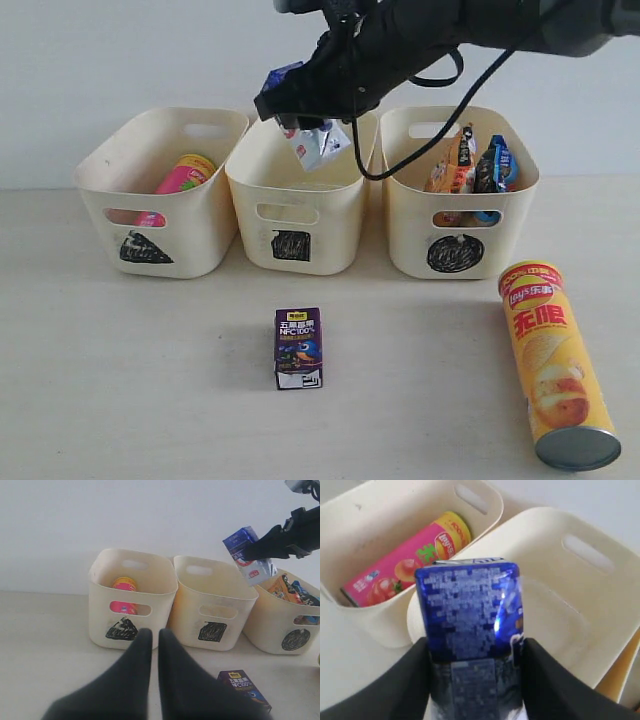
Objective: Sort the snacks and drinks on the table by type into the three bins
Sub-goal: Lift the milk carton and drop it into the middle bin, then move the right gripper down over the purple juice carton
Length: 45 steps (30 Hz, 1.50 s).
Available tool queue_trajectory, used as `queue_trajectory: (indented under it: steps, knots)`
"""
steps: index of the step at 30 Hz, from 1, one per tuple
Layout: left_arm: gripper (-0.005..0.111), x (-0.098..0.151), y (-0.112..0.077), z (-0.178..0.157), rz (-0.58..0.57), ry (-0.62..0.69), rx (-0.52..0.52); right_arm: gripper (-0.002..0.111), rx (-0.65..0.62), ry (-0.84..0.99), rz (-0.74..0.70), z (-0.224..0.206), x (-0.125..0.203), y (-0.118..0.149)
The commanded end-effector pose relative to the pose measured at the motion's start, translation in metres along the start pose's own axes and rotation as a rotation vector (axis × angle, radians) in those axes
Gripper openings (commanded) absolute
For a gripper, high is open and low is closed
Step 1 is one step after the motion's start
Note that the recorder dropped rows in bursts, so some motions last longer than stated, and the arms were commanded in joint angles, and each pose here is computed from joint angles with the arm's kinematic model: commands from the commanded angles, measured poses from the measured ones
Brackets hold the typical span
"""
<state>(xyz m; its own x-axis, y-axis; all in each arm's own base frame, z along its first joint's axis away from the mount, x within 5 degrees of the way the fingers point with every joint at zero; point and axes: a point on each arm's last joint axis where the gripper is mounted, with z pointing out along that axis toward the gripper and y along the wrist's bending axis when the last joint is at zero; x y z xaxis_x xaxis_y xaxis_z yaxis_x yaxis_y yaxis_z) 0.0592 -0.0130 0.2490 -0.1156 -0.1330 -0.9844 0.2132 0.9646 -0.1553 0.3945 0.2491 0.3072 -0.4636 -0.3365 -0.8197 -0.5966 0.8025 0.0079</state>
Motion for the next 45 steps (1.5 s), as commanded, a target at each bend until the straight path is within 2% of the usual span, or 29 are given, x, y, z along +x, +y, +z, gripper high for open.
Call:
queue_trajectory:
  steps: [1, 13, 16, 19, 20, 22, 24, 30, 33, 35, 37, 41, 42, 45]
  knots:
    - [0.004, 0.001, 0.000, 0.001, -0.008, 0.007, 0.001, 0.000, 0.029, -0.136, 0.011, 0.012, -0.009, -0.004]
    - [0.004, 0.001, 0.000, 0.001, -0.008, 0.007, 0.001, 0.002, 0.049, -0.167, 0.007, 0.038, 0.003, -0.007]
    - [0.004, 0.001, 0.000, 0.001, -0.008, 0.007, 0.001, 0.017, 0.047, -0.148, 0.007, 0.043, 0.007, -0.007]
    - [0.004, 0.001, 0.000, 0.001, -0.008, 0.007, 0.001, 0.045, 0.045, -0.134, 0.008, 0.045, 0.009, -0.007]
    - [0.004, 0.001, 0.000, 0.001, -0.008, 0.007, 0.001, 0.058, 0.045, -0.132, 0.008, 0.045, 0.009, -0.007]
    - [0.004, 0.001, 0.000, 0.001, -0.008, 0.007, 0.001, 0.077, 0.046, -0.136, 0.008, 0.045, 0.009, -0.007]
    - [0.004, 0.001, 0.000, 0.001, -0.008, 0.007, 0.001, 0.084, 0.046, -0.142, 0.007, 0.043, 0.007, -0.007]
    - [0.004, 0.001, 0.000, 0.001, -0.008, 0.007, 0.001, 0.085, 0.046, -0.174, 0.005, 0.027, -0.004, -0.006]
    - [0.004, 0.001, 0.000, 0.001, -0.008, 0.007, 0.001, 0.082, 0.042, -0.179, 0.003, 0.013, -0.012, -0.005]
    - [0.004, 0.001, 0.000, 0.001, -0.008, 0.007, 0.001, 0.072, 0.033, -0.162, 0.005, 0.000, -0.016, -0.004]
    - [0.004, 0.001, 0.000, 0.001, -0.008, 0.007, 0.001, 0.054, 0.021, -0.121, 0.008, -0.011, -0.018, -0.002]
    - [0.004, 0.001, 0.000, 0.001, -0.008, 0.007, 0.001, 0.008, -0.012, 0.006, 0.003, -0.035, -0.016, 0.003]
    - [0.004, 0.001, 0.000, 0.001, -0.008, 0.007, 0.001, 0.000, -0.020, 0.042, -0.001, -0.041, -0.014, 0.004]
    - [0.004, 0.001, 0.000, 0.001, -0.008, 0.007, 0.001, 0.000, -0.043, 0.136, 0.003, -0.054, -0.010, 0.007]
